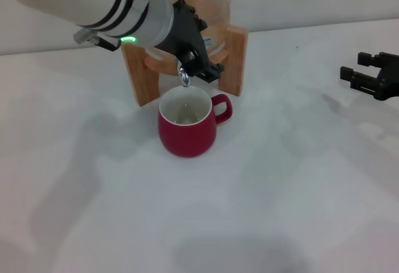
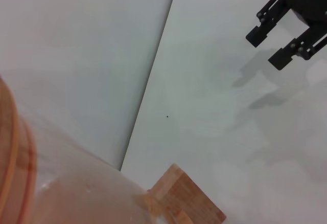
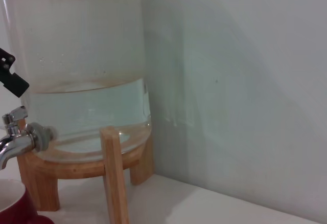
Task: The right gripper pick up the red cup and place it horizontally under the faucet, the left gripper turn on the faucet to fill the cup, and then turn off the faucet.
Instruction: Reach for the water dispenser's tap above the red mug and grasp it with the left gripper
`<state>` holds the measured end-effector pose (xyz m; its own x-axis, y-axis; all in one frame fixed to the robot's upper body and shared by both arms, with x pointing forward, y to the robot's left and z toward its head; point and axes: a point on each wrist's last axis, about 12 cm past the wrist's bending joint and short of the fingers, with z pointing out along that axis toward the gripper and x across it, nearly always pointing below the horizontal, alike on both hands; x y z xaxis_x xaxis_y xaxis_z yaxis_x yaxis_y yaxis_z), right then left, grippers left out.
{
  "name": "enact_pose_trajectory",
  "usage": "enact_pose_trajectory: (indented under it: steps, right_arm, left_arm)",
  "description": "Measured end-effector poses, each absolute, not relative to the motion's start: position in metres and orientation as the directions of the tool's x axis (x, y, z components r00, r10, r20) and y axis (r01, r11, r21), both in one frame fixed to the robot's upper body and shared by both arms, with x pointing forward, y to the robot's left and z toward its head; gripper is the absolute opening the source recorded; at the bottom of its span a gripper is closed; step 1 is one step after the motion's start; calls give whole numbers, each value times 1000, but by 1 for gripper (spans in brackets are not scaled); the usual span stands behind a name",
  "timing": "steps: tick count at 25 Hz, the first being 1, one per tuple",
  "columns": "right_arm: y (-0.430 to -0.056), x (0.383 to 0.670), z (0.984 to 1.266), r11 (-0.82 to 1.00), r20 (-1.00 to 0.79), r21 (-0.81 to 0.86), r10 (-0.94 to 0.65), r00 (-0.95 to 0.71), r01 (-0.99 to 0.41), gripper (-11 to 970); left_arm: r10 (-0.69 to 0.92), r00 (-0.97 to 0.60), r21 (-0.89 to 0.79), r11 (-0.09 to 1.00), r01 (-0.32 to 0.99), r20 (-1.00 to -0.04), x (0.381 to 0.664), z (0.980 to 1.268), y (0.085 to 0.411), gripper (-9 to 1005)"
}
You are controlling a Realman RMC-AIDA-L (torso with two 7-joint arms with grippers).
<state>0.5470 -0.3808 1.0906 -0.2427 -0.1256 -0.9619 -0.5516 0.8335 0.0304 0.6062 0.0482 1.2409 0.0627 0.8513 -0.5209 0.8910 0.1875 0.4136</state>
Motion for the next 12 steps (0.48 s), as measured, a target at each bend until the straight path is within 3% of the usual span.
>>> enact_pose_trajectory:
  steps: [12]
  right_arm:
    - [-381, 548, 1091, 834, -962, 30, -126, -243, -551, 545]
  left_arm:
    - [853, 65, 417, 184, 890, -517, 611, 1233, 48, 799]
